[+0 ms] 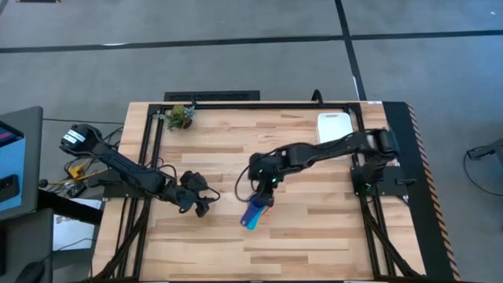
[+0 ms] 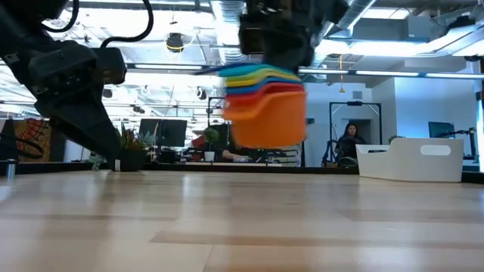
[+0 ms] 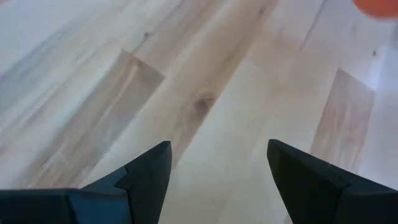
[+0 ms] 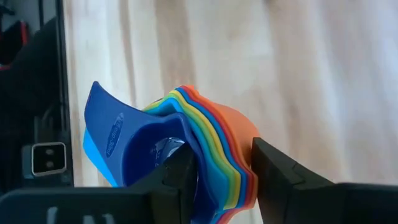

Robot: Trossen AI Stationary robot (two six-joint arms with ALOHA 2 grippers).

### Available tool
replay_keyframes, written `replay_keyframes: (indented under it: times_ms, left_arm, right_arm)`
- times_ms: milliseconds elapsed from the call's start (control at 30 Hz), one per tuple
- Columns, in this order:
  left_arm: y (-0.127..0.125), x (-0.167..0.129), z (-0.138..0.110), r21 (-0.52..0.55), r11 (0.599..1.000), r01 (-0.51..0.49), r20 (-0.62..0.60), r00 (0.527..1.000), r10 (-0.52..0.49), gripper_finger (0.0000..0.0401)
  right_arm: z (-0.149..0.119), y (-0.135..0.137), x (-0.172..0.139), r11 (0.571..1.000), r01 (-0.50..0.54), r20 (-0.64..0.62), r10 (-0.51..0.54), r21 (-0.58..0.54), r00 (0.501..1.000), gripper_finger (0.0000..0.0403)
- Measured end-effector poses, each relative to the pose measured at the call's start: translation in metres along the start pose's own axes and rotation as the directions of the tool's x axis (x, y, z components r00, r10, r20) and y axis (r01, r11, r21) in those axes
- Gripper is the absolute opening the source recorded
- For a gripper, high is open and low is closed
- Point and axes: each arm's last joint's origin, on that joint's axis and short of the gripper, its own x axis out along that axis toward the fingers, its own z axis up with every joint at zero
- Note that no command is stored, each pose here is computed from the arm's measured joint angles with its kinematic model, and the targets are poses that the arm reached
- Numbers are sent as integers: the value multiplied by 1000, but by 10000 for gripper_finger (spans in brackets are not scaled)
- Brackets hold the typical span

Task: Nest measuring cups in basket
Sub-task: Put the nested measuring cups into the white bin

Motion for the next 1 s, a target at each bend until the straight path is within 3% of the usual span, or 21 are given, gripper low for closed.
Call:
replay_keyframes:
  times_ms: [300,567,767,1000]
  left_arm:
    - [4,2,5,-12,999,-53,53,997,54,254]
    - [12,7,13,-36,995,-92,72,993,94,254]
    - [21,12,22,-66,990,-124,79,988,129,254]
    - [29,17,34,-57,992,-109,84,990,114,254]
  right_arm:
    - [-41,-47,-73,992,70,64,-77,106,995,141]
    - [-93,-95,-155,945,243,87,-267,218,960,136]
    - [-121,-128,-211,860,373,128,-438,348,890,144]
    - [-149,-164,-252,685,451,113,-610,572,784,137]
